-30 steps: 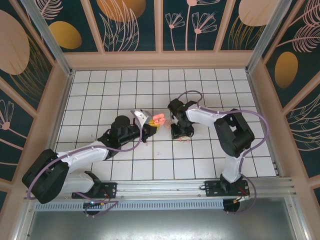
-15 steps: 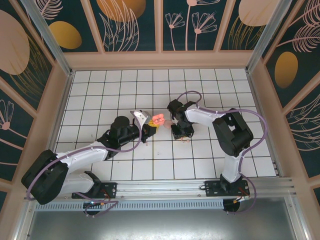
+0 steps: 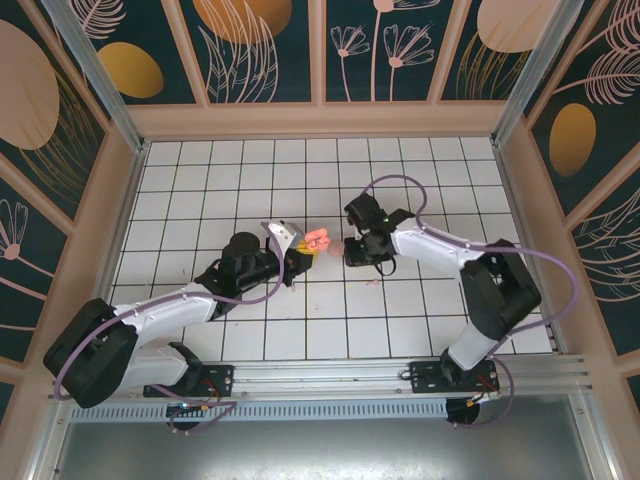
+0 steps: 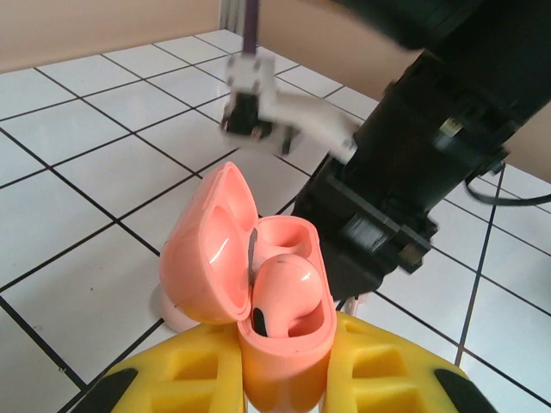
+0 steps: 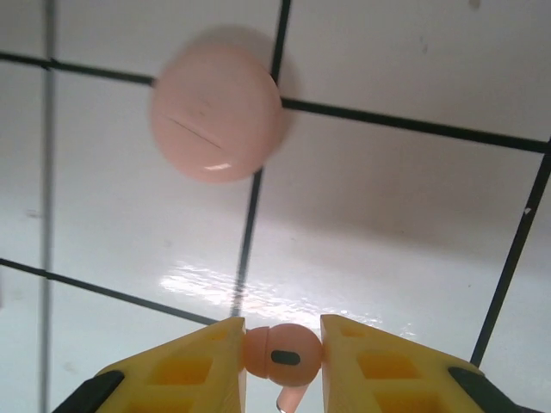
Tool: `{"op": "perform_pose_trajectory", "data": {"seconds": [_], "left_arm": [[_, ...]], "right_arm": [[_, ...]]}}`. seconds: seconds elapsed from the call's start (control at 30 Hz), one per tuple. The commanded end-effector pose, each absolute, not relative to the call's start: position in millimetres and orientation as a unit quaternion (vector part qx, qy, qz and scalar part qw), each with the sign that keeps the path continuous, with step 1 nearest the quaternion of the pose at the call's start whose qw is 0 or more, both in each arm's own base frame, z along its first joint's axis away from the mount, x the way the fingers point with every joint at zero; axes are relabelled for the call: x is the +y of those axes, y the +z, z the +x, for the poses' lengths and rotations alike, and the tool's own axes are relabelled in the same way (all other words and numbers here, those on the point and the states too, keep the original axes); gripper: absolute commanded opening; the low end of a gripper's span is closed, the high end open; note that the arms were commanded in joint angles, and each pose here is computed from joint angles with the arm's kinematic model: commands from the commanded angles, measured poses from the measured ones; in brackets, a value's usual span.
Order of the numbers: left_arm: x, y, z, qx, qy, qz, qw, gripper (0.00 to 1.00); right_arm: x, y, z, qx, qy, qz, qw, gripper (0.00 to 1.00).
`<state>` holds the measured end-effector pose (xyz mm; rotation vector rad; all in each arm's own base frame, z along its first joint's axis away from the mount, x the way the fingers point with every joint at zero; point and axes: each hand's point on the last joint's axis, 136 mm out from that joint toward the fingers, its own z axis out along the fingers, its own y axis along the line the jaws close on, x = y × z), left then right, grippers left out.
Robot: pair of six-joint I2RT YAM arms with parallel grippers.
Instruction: Insert the wireless bluetooth earbuds into the charging case
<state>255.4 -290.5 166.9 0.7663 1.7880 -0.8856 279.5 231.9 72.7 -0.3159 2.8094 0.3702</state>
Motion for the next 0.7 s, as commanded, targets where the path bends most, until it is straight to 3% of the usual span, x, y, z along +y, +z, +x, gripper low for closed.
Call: {"op": "perform_pose_trajectory", "data": {"seconds": [0.0,0.2,0.67], "left_arm": [[-299,173,254,0.72,-0.381,0.32,0.484,0.07],[-309,171,255,0.711,-0.4,0.326,0.478,0.07],[-329,179,243,0.665,-0.453,0.368,0.467,0.07]], "right_arm": [[238,105,295,0.958,0.169,-0.079,0.219,0.25],[239,148,298,0.926,0.218,-0.072,0.3,0.25],[261,228,282,0.843,0.323,-0.146,0.404,0.25]]}}
